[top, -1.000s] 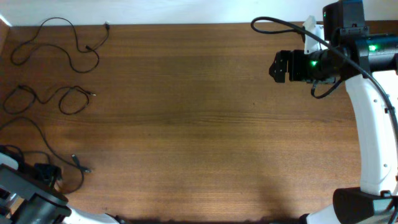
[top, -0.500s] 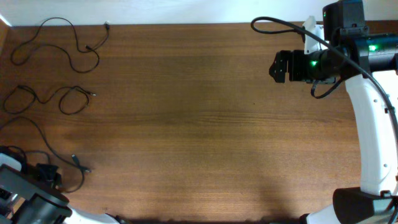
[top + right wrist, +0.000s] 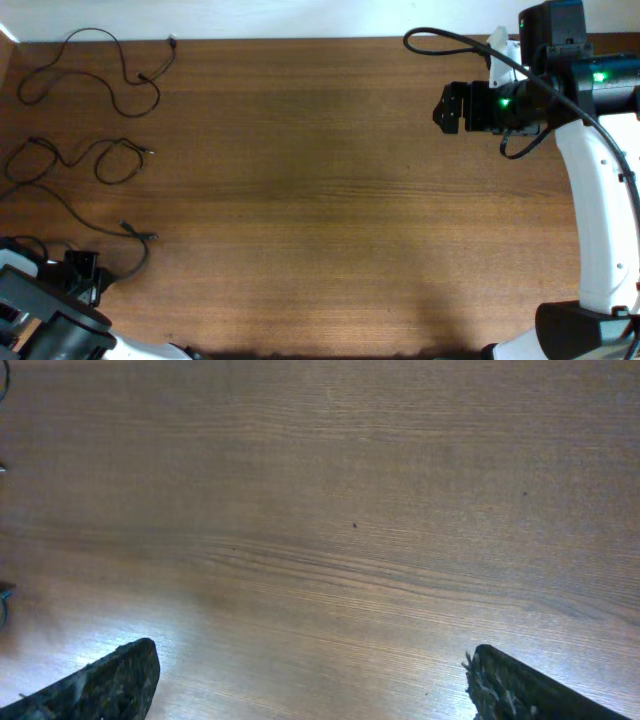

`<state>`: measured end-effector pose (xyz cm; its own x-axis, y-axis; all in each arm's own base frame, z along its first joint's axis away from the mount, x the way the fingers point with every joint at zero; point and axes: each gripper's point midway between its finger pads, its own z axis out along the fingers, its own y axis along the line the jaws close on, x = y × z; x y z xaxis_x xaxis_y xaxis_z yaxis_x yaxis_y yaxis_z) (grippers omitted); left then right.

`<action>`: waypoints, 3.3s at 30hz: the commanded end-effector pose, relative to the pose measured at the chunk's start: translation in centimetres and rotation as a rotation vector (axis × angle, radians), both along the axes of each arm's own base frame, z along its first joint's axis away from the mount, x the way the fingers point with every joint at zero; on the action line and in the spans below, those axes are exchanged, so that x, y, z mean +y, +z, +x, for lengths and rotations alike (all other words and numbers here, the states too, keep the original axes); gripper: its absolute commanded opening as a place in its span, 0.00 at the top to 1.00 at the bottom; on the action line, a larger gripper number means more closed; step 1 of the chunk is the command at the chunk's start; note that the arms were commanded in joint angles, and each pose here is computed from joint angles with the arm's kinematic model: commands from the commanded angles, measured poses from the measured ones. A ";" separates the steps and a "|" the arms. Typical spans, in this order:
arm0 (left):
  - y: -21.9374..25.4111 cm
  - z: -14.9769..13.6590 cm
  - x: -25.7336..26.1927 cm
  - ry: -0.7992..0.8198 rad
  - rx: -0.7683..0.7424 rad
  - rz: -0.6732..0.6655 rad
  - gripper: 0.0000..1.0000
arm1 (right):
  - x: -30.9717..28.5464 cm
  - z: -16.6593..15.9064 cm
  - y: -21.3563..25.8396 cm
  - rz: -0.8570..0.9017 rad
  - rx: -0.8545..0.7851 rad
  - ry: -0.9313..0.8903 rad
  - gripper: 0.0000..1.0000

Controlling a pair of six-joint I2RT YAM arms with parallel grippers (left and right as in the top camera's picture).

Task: Untangle cables

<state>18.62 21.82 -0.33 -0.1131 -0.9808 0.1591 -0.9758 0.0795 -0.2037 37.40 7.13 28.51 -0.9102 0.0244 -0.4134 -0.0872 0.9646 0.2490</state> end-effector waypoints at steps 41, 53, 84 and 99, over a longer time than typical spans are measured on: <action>9.4 14.0 10.8 -0.300 -0.015 0.802 0.28 | 0.0 -0.5 -0.5 0.006 0.033 -0.005 0.02; 12.8 17.5 12.7 -0.521 0.026 0.756 0.14 | 0.9 -0.2 -0.2 0.052 0.019 0.016 0.02; 0.7 17.5 15.9 -0.483 0.113 0.638 0.39 | 0.8 -0.5 -0.3 0.051 0.031 0.015 0.01; 0.1 15.5 16.4 -0.463 0.153 0.596 0.93 | 0.8 -0.5 -0.3 0.051 0.032 0.015 0.01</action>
<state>35.45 37.65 0.67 -0.5652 -0.7408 -0.3631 -0.8179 0.5607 0.1292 36.93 7.85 28.54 -0.9182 0.0236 -0.3953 -0.1001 0.9520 0.2894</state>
